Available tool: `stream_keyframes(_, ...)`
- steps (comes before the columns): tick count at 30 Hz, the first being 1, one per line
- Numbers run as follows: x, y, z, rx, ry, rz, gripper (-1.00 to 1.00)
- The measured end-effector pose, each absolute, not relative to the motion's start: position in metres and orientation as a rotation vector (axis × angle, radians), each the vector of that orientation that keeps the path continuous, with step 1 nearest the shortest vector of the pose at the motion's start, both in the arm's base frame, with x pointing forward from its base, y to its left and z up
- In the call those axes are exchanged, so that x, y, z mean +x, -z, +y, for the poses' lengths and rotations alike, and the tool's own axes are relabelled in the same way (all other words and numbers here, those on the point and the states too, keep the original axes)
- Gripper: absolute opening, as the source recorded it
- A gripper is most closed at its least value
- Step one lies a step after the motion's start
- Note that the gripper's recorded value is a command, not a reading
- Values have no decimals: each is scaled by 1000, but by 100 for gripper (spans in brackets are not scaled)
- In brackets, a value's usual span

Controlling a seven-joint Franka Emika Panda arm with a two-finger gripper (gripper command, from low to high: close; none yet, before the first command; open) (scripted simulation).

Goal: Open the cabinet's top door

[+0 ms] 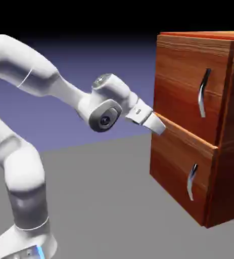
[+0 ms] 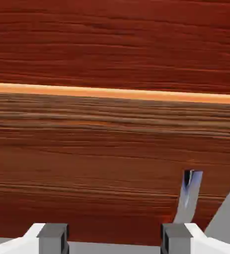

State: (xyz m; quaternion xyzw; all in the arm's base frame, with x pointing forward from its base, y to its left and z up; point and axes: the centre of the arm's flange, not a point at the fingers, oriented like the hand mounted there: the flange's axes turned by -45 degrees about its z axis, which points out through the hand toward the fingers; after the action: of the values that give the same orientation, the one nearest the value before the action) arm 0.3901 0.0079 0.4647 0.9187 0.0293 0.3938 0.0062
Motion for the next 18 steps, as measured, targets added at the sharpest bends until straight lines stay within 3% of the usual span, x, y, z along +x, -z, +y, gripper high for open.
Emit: stream_keyframes(18,386,-542,34,2721,-1513,173,0)
